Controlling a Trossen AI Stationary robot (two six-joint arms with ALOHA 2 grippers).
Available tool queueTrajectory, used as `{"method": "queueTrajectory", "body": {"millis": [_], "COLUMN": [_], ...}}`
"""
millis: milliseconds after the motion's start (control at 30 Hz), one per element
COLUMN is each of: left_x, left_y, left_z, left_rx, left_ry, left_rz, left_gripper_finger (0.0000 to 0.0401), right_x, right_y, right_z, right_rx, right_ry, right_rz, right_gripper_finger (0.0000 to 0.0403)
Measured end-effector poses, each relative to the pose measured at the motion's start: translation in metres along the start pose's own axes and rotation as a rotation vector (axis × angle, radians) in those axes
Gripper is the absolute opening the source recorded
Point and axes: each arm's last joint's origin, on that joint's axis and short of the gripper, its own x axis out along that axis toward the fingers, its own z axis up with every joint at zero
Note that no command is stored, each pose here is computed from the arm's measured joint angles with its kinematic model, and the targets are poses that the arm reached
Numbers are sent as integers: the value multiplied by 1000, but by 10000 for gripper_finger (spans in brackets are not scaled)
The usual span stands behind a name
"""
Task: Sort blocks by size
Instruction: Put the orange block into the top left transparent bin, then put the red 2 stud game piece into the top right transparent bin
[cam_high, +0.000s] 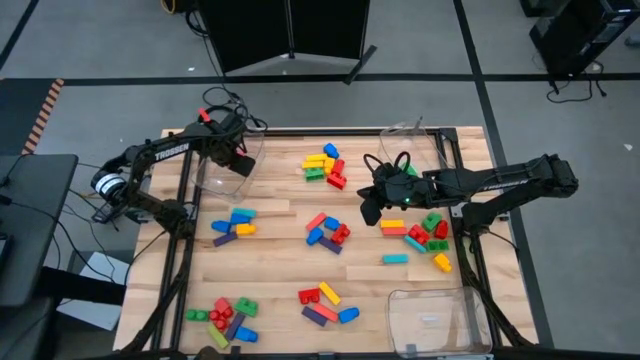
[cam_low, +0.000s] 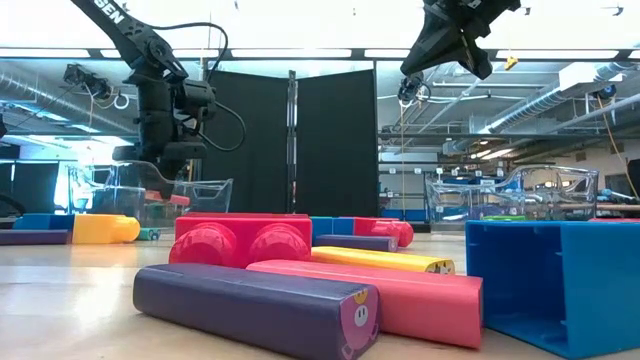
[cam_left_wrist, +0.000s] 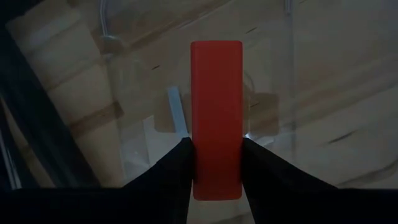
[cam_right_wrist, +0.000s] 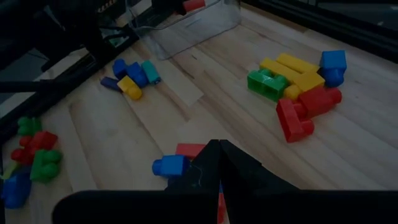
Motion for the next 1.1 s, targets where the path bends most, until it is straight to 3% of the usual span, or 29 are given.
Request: {"method": "queueTrajectory", "body": {"millis": [200,567,1100], "left_x": [0,0,0], "left_y": [0,0,0], "left_z": [-1,1,3], "left_rx": [3,2,0], "left_ry": [10,-13,-30], "left_rz": [2,-2,-2], "left_gripper_finger": [136,195,198], "right_x": [0,0,0], "right_y": [0,0,0], "right_z": [0,0,0], "right_rx": [0,0,-11], "right_ry": [0,0,1], "right_rz": [0,0,0], "right_gripper_finger": [20,20,20]}}
